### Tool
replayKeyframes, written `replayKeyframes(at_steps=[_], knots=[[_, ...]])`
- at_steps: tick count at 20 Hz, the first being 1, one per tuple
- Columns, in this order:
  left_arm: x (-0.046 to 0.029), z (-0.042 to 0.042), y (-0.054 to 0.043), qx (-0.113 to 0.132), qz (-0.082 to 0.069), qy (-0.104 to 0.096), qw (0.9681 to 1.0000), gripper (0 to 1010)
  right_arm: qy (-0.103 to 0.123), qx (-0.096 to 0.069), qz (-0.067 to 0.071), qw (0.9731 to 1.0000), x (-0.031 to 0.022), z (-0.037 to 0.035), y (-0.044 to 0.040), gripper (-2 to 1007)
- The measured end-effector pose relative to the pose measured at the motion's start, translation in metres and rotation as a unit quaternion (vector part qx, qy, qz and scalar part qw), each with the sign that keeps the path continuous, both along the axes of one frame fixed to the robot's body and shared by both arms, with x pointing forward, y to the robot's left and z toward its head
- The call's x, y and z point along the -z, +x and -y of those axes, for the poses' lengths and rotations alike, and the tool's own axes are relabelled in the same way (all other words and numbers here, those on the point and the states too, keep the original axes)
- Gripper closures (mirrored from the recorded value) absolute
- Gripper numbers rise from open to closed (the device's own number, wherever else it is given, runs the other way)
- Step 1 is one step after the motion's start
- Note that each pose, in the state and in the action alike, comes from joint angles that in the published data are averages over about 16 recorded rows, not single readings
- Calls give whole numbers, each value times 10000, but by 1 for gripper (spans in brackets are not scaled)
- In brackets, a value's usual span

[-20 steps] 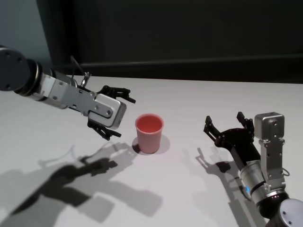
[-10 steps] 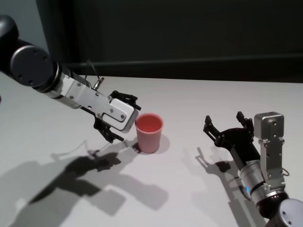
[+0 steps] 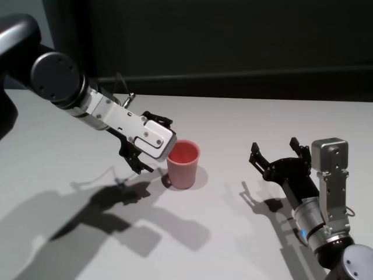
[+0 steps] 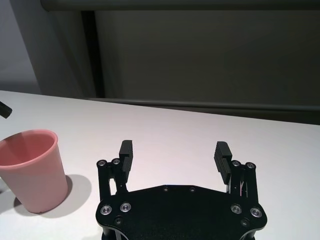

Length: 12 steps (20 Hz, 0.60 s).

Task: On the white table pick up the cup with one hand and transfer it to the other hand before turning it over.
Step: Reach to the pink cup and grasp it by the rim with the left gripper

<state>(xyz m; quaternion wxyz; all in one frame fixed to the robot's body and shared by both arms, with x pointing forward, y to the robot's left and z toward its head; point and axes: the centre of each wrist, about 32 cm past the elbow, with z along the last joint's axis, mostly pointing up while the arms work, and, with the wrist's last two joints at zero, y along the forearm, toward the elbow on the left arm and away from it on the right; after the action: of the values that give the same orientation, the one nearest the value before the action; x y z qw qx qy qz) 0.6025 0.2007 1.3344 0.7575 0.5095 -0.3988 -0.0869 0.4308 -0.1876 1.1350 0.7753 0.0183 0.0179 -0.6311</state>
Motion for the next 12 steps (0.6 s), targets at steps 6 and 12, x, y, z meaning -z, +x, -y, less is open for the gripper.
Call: replayKeyframes(at_steps=[6,12], knots=[[43,113,42,140,-45,177,9997,9,0,0,0,10000,0,0,0,3],[83,220,61,289,-79,298,9991,9,0,0,0,10000,0,0,0,3]])
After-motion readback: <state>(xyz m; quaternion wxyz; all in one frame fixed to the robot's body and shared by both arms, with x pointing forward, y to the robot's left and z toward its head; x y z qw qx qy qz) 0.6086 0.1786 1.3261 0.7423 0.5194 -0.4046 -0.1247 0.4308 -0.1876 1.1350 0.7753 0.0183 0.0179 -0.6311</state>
